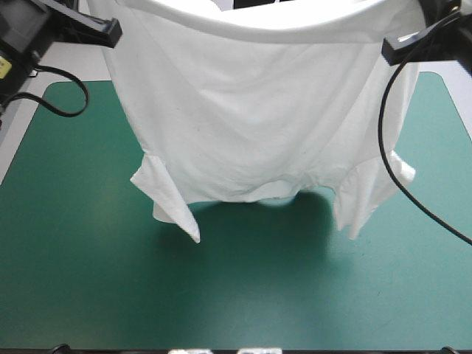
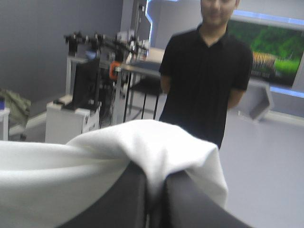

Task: Fold the cloth

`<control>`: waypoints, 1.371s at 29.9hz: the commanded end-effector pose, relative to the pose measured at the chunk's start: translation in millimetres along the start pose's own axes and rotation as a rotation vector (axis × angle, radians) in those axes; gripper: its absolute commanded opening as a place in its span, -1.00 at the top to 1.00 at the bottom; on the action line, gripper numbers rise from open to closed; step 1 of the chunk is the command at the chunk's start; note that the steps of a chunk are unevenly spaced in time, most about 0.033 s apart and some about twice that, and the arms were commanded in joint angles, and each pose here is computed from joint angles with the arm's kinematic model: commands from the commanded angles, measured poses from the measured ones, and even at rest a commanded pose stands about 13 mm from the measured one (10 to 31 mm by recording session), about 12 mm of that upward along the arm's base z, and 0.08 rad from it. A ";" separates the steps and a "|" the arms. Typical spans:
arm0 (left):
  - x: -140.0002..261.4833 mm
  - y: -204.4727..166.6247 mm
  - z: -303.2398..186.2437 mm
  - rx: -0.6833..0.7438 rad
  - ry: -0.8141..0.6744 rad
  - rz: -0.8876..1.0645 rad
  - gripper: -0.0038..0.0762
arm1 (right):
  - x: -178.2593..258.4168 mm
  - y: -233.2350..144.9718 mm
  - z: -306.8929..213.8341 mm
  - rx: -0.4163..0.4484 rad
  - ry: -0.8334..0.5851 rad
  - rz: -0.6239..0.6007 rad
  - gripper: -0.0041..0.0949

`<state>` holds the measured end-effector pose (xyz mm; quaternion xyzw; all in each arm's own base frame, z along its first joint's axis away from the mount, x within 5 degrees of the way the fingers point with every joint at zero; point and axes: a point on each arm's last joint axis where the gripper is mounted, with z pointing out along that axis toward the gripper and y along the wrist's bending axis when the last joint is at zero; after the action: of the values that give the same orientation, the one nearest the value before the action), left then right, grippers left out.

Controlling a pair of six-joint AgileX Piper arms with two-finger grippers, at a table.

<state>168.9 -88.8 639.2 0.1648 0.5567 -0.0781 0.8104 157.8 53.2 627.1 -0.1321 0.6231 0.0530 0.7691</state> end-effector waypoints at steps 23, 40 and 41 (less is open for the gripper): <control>-32.0 6.4 10.2 -0.082 -0.232 0.133 0.93 | -33.3 -6.6 19.2 0.086 -0.216 -0.106 0.95; 55.3 27.6 124.1 -0.121 -0.364 0.101 0.93 | 19.9 -12.1 149.4 0.158 -0.370 -0.105 0.95; 54.9 27.7 125.5 -0.122 -0.371 0.105 0.93 | 17.4 -12.2 148.6 0.159 -0.384 -0.103 0.95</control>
<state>340.7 -111.1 601.2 0.1280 0.4741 -0.0179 0.8709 341.7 89.7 601.1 -0.0963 0.5507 -0.0122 0.8290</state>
